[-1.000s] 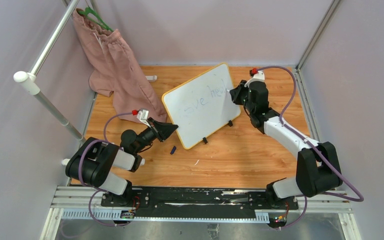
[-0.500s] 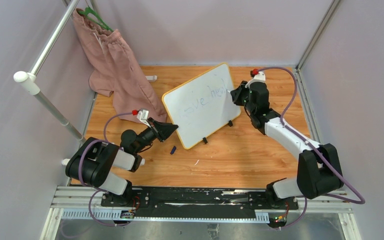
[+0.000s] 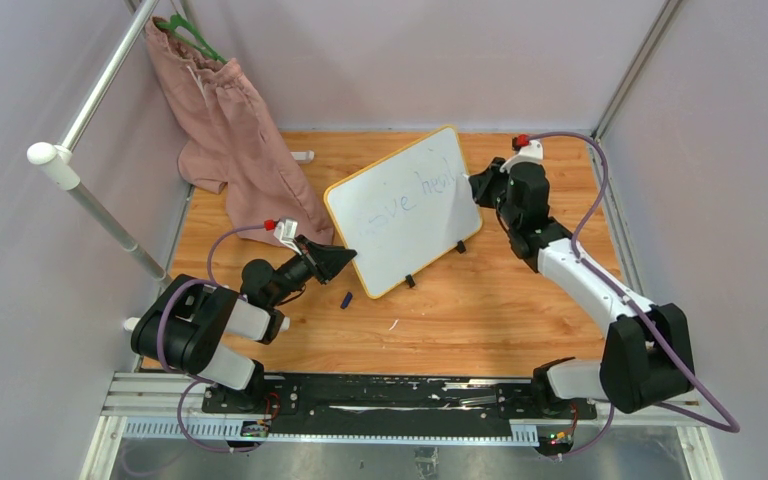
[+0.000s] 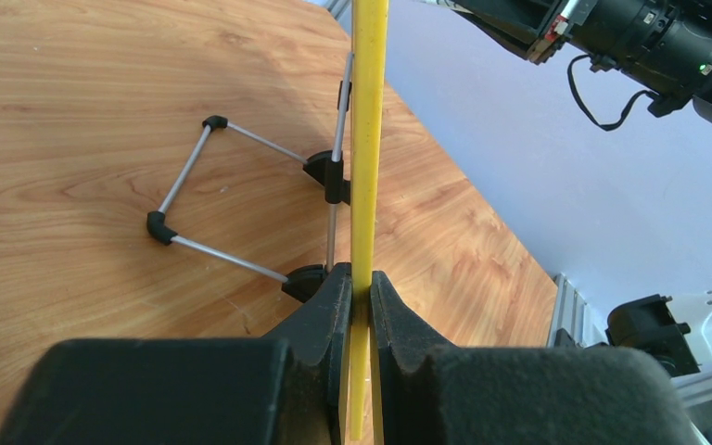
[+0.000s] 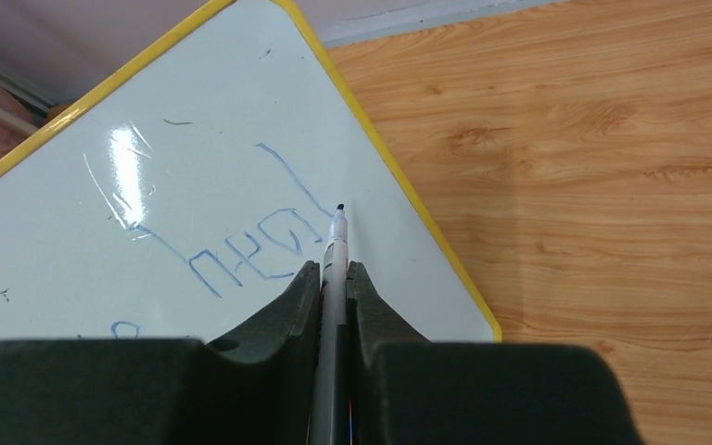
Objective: Write a sentence on the whiteboard
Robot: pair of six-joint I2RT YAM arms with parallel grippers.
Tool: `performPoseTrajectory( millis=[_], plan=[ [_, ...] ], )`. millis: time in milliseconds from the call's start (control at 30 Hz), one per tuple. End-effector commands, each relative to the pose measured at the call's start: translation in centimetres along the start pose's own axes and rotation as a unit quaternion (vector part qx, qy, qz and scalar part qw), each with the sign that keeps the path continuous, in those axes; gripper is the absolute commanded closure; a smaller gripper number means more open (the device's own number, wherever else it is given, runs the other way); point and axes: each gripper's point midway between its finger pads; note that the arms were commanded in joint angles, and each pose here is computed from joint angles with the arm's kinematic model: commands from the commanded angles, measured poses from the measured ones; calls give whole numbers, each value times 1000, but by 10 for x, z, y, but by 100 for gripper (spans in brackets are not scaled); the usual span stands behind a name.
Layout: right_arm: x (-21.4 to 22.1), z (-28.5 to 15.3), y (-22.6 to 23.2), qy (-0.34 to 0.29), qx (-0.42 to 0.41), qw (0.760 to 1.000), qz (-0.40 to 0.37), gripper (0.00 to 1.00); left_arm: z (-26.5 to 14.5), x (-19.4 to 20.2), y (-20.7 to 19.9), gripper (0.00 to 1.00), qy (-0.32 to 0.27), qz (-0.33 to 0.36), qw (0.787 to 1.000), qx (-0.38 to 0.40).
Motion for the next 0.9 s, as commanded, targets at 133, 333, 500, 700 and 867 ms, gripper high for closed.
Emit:
performPoseTrajectory(
  millis=[133, 333, 500, 700, 867],
  plan=[
    [-26, 11, 4, -38, -4, 999, 6, 100, 2, -14, -12, 100, -25, 23, 999, 25],
    [-33, 19, 8, -48, -5, 999, 8, 100, 2, -14, -12, 100, -24, 23, 999, 26],
    [-38, 23, 9, -52, -3, 999, 6, 100, 1, -14, -12, 100, -24, 23, 999, 26],
    [-38, 28, 11, -50, -5, 999, 6, 100, 2, -14, -12, 100, -24, 22, 999, 26],
    [-37, 28, 11, -47, -6, 999, 5, 100, 1, -14, -13, 100, -24, 23, 999, 27]
  ],
)
Point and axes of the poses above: each gripper's point midway between its finger pads, its own z axis out along the fingers, its own y axis along the line the jaws close on, x = y × z, and after that the axes turned 13 degrees about z, right-handed
